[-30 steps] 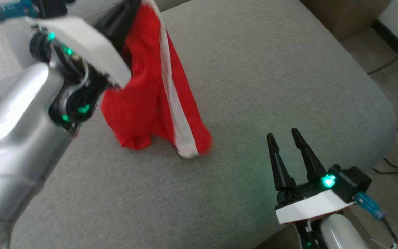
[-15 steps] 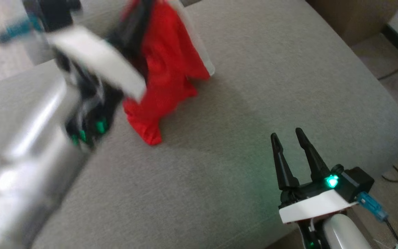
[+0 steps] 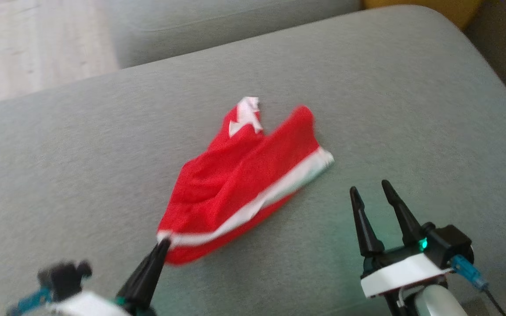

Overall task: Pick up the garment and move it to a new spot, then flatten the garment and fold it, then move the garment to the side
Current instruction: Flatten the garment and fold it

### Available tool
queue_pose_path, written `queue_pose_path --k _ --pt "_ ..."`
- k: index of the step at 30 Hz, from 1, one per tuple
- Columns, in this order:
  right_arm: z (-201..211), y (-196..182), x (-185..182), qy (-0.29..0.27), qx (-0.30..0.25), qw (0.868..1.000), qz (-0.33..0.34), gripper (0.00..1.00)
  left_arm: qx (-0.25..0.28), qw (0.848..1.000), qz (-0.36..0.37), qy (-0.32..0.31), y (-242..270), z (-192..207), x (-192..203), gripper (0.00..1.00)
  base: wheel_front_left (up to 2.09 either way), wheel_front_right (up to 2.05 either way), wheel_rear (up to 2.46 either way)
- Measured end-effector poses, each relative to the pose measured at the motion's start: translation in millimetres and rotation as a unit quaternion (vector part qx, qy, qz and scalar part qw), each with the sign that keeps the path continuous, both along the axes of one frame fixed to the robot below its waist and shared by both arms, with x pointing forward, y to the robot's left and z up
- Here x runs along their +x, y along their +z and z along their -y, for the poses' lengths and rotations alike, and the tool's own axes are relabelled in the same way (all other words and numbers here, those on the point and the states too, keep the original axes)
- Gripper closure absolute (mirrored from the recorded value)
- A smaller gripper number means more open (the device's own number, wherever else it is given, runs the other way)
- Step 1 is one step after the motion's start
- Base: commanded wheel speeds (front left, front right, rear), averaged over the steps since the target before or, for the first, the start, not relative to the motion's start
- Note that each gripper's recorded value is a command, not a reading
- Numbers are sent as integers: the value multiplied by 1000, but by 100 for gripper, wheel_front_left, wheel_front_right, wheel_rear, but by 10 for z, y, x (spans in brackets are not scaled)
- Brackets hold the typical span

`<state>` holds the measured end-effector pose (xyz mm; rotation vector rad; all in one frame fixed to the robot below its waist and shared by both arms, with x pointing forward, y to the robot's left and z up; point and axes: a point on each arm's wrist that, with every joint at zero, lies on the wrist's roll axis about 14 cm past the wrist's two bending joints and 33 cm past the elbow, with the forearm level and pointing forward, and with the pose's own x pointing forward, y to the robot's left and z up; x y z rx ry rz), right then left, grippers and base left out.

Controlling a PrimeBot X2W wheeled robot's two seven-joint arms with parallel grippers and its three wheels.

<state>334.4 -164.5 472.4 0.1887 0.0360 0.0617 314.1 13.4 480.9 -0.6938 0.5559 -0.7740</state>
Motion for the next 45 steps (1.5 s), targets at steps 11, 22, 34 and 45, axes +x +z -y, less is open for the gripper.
queue_pose_path --k 11,22,34,45 --pt "-436 -61 100 77 -21 997 -4 0 32 983 -69 167 -727 -820 -226 100 0 0 0" --pt "-518 -28 67 90 -23 996 2 0 64 980 -39 186 -825 -909 -234 0 0 0 0" --pt "-286 81 138 59 -44 997 20 0 116 944 144 272 -211 -1270 198 0 0 0 0" --pt "-170 -139 82 52 -83 995 -13 0 199 903 182 334 -252 -1525 63 0 0 0 0"
